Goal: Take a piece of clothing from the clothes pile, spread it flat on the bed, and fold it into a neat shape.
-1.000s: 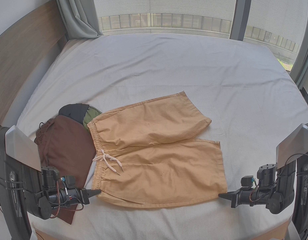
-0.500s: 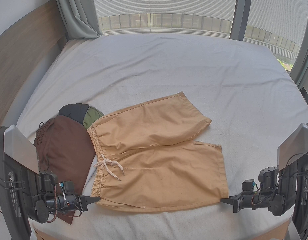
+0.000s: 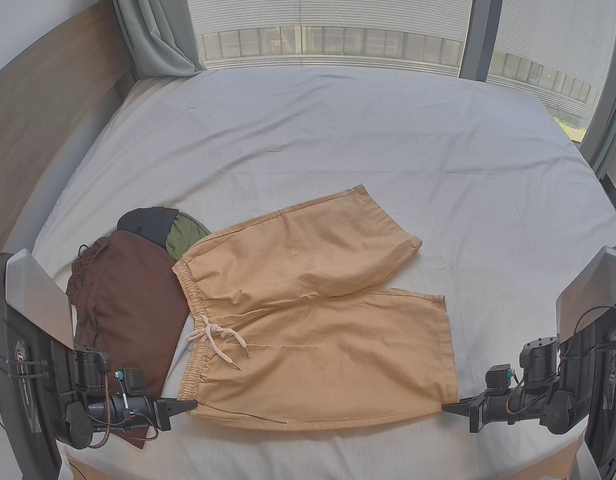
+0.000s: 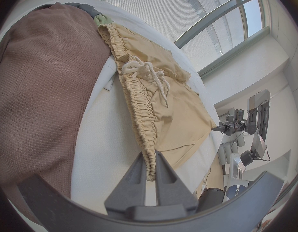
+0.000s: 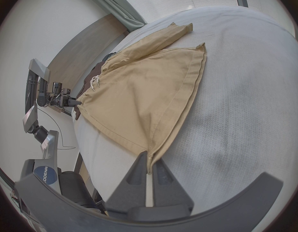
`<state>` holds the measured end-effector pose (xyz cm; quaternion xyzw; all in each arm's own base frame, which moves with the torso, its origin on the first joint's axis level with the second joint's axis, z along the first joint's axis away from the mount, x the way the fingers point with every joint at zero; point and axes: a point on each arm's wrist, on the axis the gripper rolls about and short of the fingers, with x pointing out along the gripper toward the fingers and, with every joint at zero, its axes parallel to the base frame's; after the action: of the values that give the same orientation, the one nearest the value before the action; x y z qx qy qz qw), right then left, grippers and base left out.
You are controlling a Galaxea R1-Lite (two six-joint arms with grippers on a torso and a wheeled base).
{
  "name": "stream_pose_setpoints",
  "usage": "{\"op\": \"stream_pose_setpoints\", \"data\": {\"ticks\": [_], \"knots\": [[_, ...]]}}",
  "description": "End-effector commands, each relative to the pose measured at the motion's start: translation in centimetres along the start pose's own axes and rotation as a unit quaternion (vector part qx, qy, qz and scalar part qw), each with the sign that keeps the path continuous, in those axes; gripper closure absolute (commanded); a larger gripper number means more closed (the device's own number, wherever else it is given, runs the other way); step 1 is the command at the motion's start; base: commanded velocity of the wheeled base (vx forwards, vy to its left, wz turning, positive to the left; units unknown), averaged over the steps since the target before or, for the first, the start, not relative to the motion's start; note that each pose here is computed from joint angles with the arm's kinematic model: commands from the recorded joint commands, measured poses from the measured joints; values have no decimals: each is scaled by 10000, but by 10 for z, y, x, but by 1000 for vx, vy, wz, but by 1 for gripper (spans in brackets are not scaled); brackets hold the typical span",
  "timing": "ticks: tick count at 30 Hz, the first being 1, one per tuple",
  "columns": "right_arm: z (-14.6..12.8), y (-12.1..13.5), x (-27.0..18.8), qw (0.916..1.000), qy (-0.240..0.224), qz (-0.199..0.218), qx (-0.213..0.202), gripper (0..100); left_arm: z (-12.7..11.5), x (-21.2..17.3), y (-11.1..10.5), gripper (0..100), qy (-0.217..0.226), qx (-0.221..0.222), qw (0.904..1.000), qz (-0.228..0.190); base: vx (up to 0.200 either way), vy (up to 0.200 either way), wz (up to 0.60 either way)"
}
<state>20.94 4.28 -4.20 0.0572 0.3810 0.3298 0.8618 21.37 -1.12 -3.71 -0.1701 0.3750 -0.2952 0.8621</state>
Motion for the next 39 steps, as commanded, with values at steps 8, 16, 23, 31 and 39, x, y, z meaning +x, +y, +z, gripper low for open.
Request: {"op": "stream_pose_setpoints", "data": {"ticks": [8,16,23,31,39], "knots": [[18,2,-2,9983,-428,343,-221,100,11,-1,-5,100,-222,200,9994,-193,0,0,0],[42,7,-8,9941,-933,519,-172,100,32,-1,-12,100,-611,333,9971,-324,0,0,0],[61,10,-13,9895,-1324,564,-97,100,45,5,-12,100,-831,378,9950,-404,0,0,0],[71,11,-16,9865,-1527,590,-70,100,54,7,-10,100,-974,251,9939,-445,0,0,0],[72,11,-17,9861,-1555,585,-84,100,56,7,-11,100,-1019,283,9934,-453,0,0,0]]}}
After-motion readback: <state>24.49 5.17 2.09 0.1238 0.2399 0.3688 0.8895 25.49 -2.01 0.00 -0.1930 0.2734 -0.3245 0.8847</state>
